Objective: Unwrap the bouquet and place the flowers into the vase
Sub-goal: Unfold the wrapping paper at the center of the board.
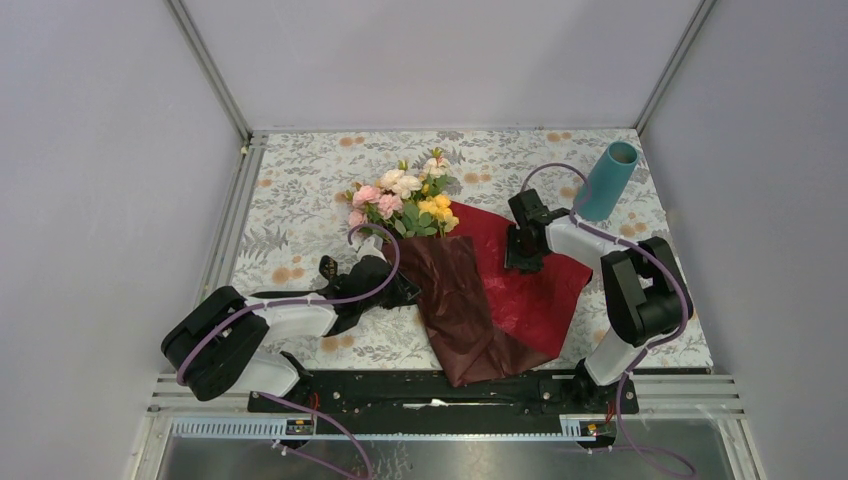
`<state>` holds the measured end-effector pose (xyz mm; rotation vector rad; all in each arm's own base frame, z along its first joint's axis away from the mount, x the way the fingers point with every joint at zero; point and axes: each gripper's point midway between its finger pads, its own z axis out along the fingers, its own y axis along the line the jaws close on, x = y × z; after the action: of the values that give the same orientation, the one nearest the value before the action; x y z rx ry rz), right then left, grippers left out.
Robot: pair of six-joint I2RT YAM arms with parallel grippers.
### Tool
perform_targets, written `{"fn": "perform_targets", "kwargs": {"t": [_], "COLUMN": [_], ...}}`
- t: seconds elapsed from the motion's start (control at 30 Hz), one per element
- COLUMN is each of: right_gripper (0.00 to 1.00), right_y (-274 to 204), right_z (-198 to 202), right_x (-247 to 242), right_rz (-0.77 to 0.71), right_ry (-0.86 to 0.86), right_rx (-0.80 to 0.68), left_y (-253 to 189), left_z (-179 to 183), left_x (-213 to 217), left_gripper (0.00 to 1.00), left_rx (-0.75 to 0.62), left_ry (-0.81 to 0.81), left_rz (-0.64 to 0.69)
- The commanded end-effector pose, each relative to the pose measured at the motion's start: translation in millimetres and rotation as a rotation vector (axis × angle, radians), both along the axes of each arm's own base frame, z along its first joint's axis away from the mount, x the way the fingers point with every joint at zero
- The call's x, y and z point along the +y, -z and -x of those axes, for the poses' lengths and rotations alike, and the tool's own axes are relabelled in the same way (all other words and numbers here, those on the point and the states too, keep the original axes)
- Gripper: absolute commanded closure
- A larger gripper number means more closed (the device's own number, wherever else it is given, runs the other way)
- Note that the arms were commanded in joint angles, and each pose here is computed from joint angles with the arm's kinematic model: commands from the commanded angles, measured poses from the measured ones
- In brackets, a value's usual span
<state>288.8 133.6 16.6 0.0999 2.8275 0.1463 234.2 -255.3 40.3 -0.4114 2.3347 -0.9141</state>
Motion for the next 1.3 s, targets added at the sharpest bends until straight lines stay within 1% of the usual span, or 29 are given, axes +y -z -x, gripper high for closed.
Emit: {"fn": "perform_targets", "kwargs": {"t": [0.0,0.23,0.37,0.5,0.53,0.7,0.8,0.87,0.93,1.03,1.1,1.2,1.27], "right_gripper": [0.55,0.49,0.46,0.39,0.37,0.32,0.29,0.28,0.25,0.23,0.23,0.21,0.16], "right_y": [6.3,-4.1,-18.8,-34.9,-36.2,-49.8,-63.6,-77.0,-89.3,-101.9,-102.4,-93.9,-85.7], "right_z": [0.5,-13.2,-15.6,-14.3,-12.6,-7.4,-4.3,-2.8,-0.1,7.5,13.7,21.3,23.9], "right_x": [-11.5,-21.4,-42.8,-57.4,-61.4,-75.5,-79.8,-74.9,-64.4,-46.7,-44.8,-58.7,-72.7], "right_rz": [-0.008,0.007,0.062,0.073,0.077,0.087,0.081,0.046,-0.016,-0.111,-0.122,-0.05,0.0], "right_ry": [0.107,0.229,0.285,0.311,0.318,0.327,0.308,0.267,0.212,0.145,0.149,0.198,0.239], "right_rx": [0.046,-0.033,-0.108,-0.17,-0.175,-0.194,-0.229,-0.268,-0.29,-0.282,-0.252,-0.193,-0.163], "left_y": [-12.0,-12.4,-14.5,-20.6,-21.9,-29.3,-35.5,-41.5,-51.2,-62.0,-66.8,-71.5,-72.5], "left_z": [-7.9,-7.5,-7.7,-7.7,-7.5,-7.5,-7.2,-6.6,-6.1,-5.5,-4.1,0.1,3.0], "left_x": [-2.0,5.6,9.2,2.4,1.1,3.9,11.1,17.1,24.1,32.5,33.9,26.5,18.4], "left_gripper": [1.0,1.0,1.0,1.0,0.98,0.78,0.63,0.51,0.43,0.36,0.32,0.27,0.25], "left_rx": [-0.053,-0.063,-0.077,-0.091,-0.094,-0.115,-0.135,-0.152,-0.178,-0.206,-0.212,-0.202,-0.19], "left_ry": [-0.025,-0.042,-0.042,0.001,0.01,0.015,0.006,-0.003,-0.017,-0.03,-0.023,0.008,0.027], "left_rz": [0.035,0.014,0.01,0.012,0.012,-0.001,-0.026,-0.042,-0.053,-0.076,-0.082,-0.048,0.0]}}
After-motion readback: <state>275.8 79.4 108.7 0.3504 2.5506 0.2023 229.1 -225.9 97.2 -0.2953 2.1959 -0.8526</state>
